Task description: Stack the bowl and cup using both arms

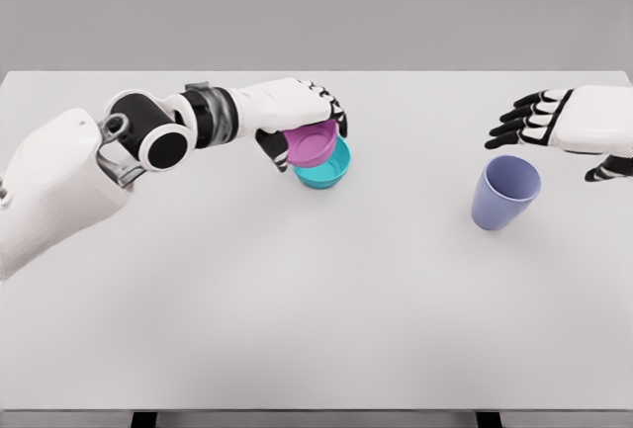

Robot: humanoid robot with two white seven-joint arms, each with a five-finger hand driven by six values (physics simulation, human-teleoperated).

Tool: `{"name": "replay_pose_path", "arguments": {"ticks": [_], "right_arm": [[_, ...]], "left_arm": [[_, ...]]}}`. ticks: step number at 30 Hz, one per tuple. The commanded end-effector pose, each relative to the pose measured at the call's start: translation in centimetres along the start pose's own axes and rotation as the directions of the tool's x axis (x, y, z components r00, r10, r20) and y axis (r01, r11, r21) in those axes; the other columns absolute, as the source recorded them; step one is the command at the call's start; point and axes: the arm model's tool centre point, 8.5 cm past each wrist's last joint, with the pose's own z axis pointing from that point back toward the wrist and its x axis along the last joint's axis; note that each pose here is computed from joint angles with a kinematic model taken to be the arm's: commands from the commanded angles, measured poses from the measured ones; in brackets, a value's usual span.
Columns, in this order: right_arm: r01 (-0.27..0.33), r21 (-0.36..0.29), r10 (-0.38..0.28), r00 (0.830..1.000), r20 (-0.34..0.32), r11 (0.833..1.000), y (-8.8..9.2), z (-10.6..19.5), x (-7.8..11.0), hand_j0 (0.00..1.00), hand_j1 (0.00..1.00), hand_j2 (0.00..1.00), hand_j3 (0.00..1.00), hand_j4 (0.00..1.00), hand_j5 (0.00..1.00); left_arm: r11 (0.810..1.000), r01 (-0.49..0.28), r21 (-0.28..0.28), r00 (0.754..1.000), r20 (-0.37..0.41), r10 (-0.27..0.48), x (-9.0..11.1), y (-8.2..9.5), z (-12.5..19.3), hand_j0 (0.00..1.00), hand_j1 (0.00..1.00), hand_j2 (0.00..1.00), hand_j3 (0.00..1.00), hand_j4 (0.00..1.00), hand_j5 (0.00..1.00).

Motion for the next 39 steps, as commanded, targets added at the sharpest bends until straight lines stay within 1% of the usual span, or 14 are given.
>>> {"name": "replay_pose_path", "arguments": {"ticks": [1, 4, 6, 9, 10, 13, 18, 21, 24, 27, 29, 32, 35, 39], "right_arm": [[0.003, -0.007, -0.003, 1.000, 0.007, 1.000, -0.1, -0.4, 0.1, 1.00, 1.00, 1.00, 1.00, 1.00, 1.00], [-0.017, -0.015, 0.017, 1.000, 0.005, 1.000, -0.6, -0.6, 0.0, 1.00, 1.00, 1.00, 1.00, 1.00, 1.00], [-0.029, 0.008, 0.029, 0.999, 0.022, 1.000, 0.1, -1.9, 0.3, 1.00, 1.00, 1.00, 1.00, 1.00, 1.00], [-0.017, 0.047, 0.016, 0.999, 0.038, 0.999, 1.4, -2.6, 0.6, 1.00, 1.00, 1.00, 1.00, 1.00, 1.00], [-0.014, 0.056, 0.012, 0.999, 0.041, 0.998, 1.7, -2.7, 0.6, 1.00, 1.00, 1.00, 1.00, 1.00, 1.00], [-0.012, 0.057, 0.010, 0.999, 0.042, 0.998, 1.8, -2.8, 0.6, 1.00, 1.00, 1.00, 1.00, 1.00, 1.00], [-0.001, 0.067, -0.003, 0.998, 0.056, 0.998, 2.3, -3.4, 0.8, 1.00, 1.00, 1.00, 1.00, 1.00, 1.00], [0.022, 0.060, -0.024, 0.999, 0.034, 0.998, 2.6, -3.7, -0.3, 1.00, 1.00, 1.00, 1.00, 1.00, 1.00], [0.029, 0.089, -0.032, 0.999, 0.029, 0.996, 3.6, -4.2, -0.6, 1.00, 1.00, 1.00, 1.00, 1.00, 1.00], [0.054, 0.096, -0.055, 0.998, 0.011, 0.994, 4.2, -4.4, -1.4, 1.00, 1.00, 1.00, 1.00, 1.00, 1.00], [0.053, 0.106, -0.054, 0.999, 0.006, 0.993, 4.6, -4.6, -1.5, 1.00, 1.00, 1.00, 1.00, 1.00, 1.00], [0.052, 0.097, -0.052, 0.999, 0.000, 0.994, 4.2, -4.7, -1.8, 1.00, 1.00, 1.00, 1.00, 1.00, 1.00], [0.064, 0.098, -0.063, 0.998, -0.016, 0.993, 4.4, -4.7, -2.5, 1.00, 1.00, 1.00, 1.00, 1.00, 1.00], [0.071, 0.109, -0.070, 0.997, -0.015, 0.992, 4.9, -5.5, -2.8, 1.00, 1.00, 1.00, 1.00, 1.00, 1.00]], "left_arm": [[1.000, -0.003, -0.002, 1.000, -0.002, 0.003, 0.1, -0.1, -0.6, 0.69, 0.69, 0.69, 0.69, 0.69, 0.69], [1.000, -0.001, -0.004, 1.000, -0.008, 0.001, 0.2, -0.2, -1.4, 0.69, 0.69, 0.69, 0.69, 0.69, 0.69], [1.000, -0.002, -0.007, 1.000, -0.009, 0.002, 0.2, -0.2, -1.5, 0.69, 0.69, 0.69, 0.69, 0.69, 0.69], [1.000, -0.005, -0.007, 1.000, -0.005, 0.005, 0.3, -0.3, -1.7, 0.69, 0.69, 0.69, 0.69, 0.69, 0.69], [1.000, -0.007, -0.013, 1.000, -0.016, 0.007, 0.0, -0.5, -1.8, 0.69, 0.69, 0.69, 0.69, 0.69, 0.69], [0.999, -0.011, -0.035, 1.000, -0.017, 0.011, 0.1, -1.1, -2.7, 0.69, 0.69, 0.69, 0.69, 0.69, 0.69], [0.999, -0.016, -0.041, 1.000, -0.016, 0.015, 0.2, -1.4, -3.0, 0.70, 0.70, 0.70, 0.70, 0.70, 0.70], [0.999, -0.015, -0.044, 1.000, -0.014, 0.014, 0.3, -1.4, -3.0, 0.70, 0.70, 0.70, 0.70, 0.70, 0.70], [0.999, -0.013, -0.044, 1.000, -0.017, 0.012, 0.2, -1.5, -3.0, 0.69, 0.69, 0.69, 0.69, 0.69, 0.69], [0.998, -0.034, -0.059, 0.999, -0.030, 0.032, -0.4, -1.8, -3.9, 0.70, 0.70, 0.70, 0.70, 0.70, 0.70], [0.998, -0.034, -0.059, 0.999, -0.030, 0.032, -0.4, -1.8, -3.9, 0.70, 0.70, 0.70, 0.70, 0.70, 0.70], [0.998, -0.034, -0.059, 0.999, -0.027, 0.032, -0.3, -1.9, -3.9, 0.70, 0.70, 0.70, 0.70, 0.70, 0.70], [0.998, -0.033, -0.058, 0.999, -0.027, 0.031, -0.3, -1.8, -3.9, 0.70, 0.70, 0.70, 0.70, 0.70, 0.70], [0.998, -0.035, -0.057, 0.999, -0.024, 0.033, -0.1, -1.7, -4.1, 0.70, 0.70, 0.70, 0.70, 0.70, 0.70]]}}
